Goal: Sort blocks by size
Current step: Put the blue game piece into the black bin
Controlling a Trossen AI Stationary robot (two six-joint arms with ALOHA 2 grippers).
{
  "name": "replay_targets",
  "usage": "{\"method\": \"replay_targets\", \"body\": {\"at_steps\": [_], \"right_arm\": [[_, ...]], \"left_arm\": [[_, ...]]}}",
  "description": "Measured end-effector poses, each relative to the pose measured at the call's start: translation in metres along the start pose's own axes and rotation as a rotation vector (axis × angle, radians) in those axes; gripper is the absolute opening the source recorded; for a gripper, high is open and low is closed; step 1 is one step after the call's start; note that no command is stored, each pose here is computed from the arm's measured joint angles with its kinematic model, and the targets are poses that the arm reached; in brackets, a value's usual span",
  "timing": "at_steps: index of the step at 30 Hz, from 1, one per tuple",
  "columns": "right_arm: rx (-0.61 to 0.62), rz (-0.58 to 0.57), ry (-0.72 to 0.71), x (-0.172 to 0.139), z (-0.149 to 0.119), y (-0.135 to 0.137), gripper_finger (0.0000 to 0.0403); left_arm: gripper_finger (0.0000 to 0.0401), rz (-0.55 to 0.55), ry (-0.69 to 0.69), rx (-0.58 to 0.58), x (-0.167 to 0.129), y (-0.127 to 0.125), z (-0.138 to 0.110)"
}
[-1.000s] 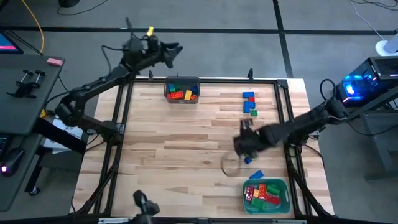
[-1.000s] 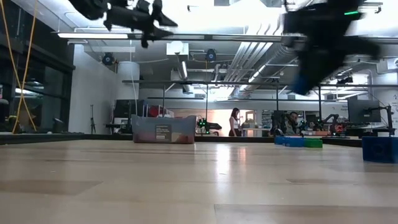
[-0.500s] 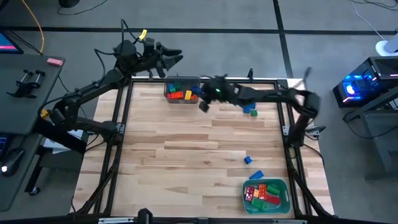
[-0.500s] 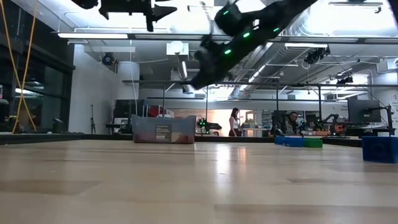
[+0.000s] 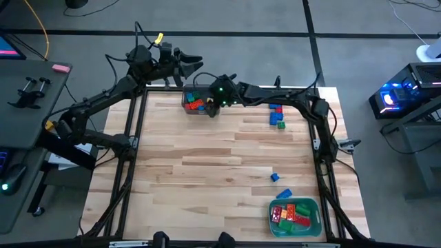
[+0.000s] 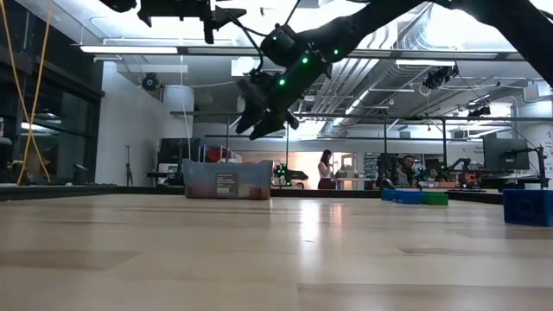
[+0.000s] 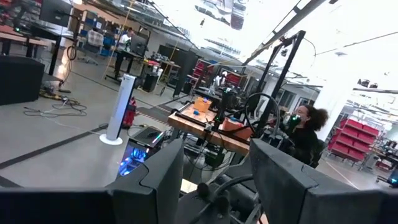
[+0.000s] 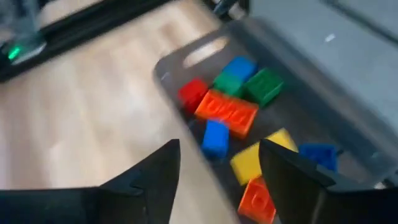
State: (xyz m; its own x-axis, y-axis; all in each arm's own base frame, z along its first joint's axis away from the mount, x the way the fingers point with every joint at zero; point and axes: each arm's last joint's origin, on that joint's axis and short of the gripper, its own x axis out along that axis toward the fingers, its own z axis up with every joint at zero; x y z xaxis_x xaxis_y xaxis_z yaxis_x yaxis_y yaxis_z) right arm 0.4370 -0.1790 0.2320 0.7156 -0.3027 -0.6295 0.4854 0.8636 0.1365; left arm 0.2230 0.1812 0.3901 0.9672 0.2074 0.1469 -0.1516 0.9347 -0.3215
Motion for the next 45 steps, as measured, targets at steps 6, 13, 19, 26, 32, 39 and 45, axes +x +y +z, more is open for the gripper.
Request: {"method": "replay_targets", "body": {"at_steps": [6, 13, 19, 26, 32, 39, 45], "right_arm": [[-0.098, 0.199, 0.151, -0.036, 0.002, 0.007, 0.0227], [-0.183, 0.201, 0.351, -0.103, -0.041, 0.038, 0.0226], [0.046, 0.131, 0.392, -0.175, -0.107, 0.065, 0.0226], [0.345, 0.046, 0.395, -0.226, -0.178, 0.102, 0.0226], [0.391, -0.017, 0.443, -0.222, -0.205, 0.121, 0.0226], [0.325, -0.069, 0.516, -0.198, -0.205, 0.139, 0.0226], [0.316, -0.294, 0.756, -0.187, -0.228, 0.148, 0.0226]], "left_arm": [[0.0171, 0.0, -0.002, 0.005, 0.0, 0.0, 0.0], [0.0171, 0.001, -0.002, 0.005, 0.0, 0.0, 0.0], [0.0171, 0.017, -0.011, 0.001, 0.0, 0.001, 0.001], [0.0171, 0.026, -0.017, 0.002, 0.0, 0.001, 0.001], [0.0171, 0.027, -0.016, 0.0, 0.0, 0.001, 0.001], [0.0171, 0.03, -0.009, -0.031, 0.0, 0.001, 0.0], [0.0171, 0.032, -0.002, -0.05, 0.0, 0.002, -0.001]]}}
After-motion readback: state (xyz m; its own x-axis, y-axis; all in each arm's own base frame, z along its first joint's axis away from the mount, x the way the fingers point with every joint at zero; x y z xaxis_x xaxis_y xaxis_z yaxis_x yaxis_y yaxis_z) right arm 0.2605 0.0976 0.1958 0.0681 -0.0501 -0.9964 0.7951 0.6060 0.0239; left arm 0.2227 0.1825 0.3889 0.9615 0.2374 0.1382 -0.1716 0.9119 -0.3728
